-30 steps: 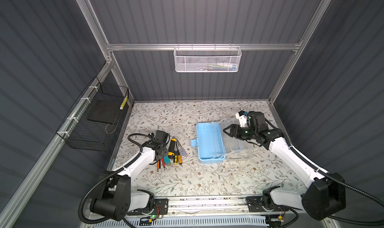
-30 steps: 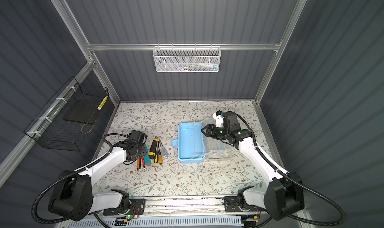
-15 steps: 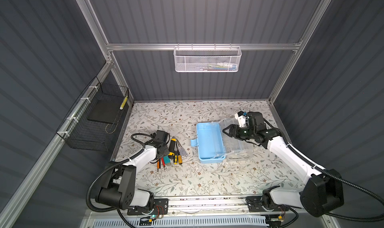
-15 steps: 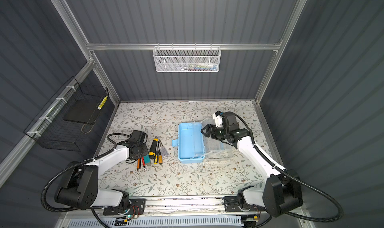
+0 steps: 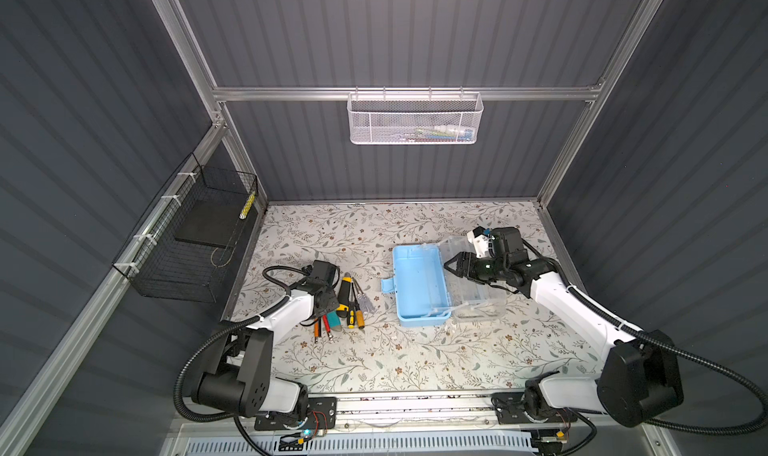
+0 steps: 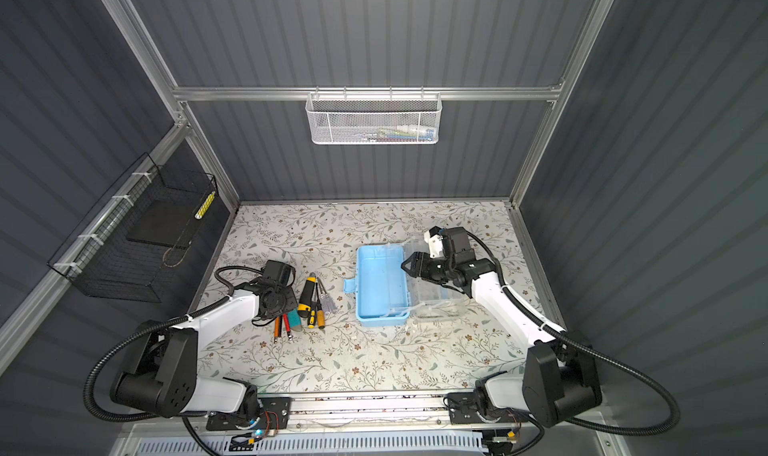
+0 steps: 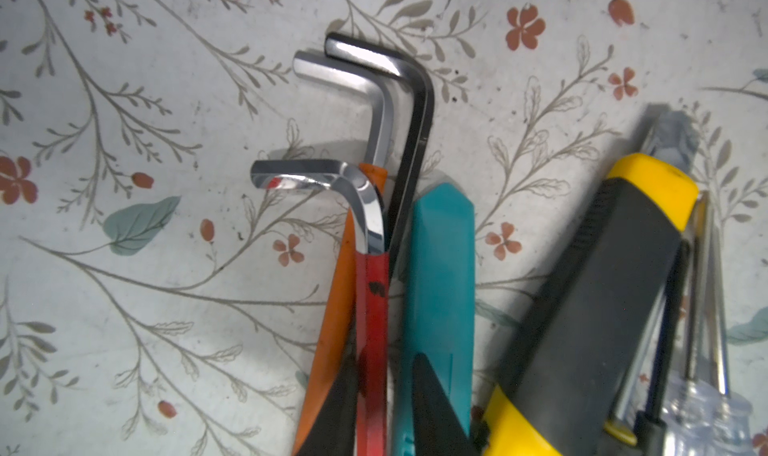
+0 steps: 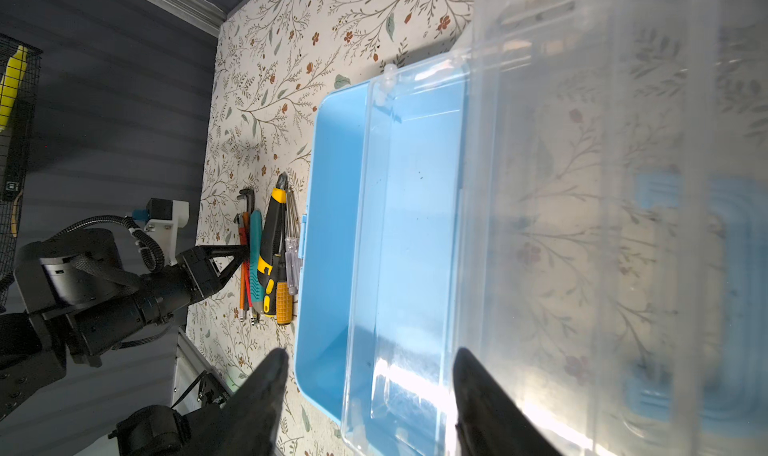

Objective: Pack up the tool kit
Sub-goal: 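Move the left gripper down over the tools while right holds the lid, then grasp the red-handled hex key with the left gripper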

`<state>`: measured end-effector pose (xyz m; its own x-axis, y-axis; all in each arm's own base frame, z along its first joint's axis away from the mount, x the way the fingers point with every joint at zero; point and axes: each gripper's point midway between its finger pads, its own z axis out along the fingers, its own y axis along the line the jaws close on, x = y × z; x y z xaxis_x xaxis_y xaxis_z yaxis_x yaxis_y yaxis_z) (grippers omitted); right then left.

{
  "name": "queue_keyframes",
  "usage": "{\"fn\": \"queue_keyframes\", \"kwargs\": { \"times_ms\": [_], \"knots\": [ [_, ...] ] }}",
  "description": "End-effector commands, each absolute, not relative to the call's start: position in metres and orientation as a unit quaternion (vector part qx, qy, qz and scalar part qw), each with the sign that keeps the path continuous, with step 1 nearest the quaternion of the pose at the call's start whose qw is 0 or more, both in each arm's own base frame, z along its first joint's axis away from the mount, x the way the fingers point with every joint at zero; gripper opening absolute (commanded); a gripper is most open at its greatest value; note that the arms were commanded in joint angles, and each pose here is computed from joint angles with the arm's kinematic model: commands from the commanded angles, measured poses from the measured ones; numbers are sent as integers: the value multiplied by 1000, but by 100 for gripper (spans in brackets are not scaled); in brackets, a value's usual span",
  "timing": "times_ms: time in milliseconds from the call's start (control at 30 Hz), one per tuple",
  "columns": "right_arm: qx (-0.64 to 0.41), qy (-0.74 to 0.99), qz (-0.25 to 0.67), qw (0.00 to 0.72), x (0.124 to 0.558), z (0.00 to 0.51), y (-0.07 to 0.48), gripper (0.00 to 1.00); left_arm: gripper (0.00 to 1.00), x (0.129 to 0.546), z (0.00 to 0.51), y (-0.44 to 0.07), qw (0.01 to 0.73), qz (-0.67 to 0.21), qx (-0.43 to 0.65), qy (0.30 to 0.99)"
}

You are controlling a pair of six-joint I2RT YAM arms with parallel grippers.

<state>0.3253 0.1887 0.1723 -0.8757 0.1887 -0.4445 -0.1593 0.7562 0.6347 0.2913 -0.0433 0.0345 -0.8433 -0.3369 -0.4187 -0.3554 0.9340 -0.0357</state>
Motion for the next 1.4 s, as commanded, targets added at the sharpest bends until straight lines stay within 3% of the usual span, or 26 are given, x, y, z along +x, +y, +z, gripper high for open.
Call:
{"fn": "queue_keyframes", "kwargs": {
  "times_ms": [0, 767, 1367],
  "knots": [
    [5, 901, 354, 252, 324, 173, 190, 64, 24, 286, 35, -38, 210, 30, -177, 961],
    [9, 903, 362, 231, 332, 158, 197, 64, 26, 283, 31, -33, 205, 44, -177, 962],
    [15, 908, 352, 227, 334, 149, 193, 64, 15, 289, 27, -37, 198, 42, -169, 965]
  ]
}}
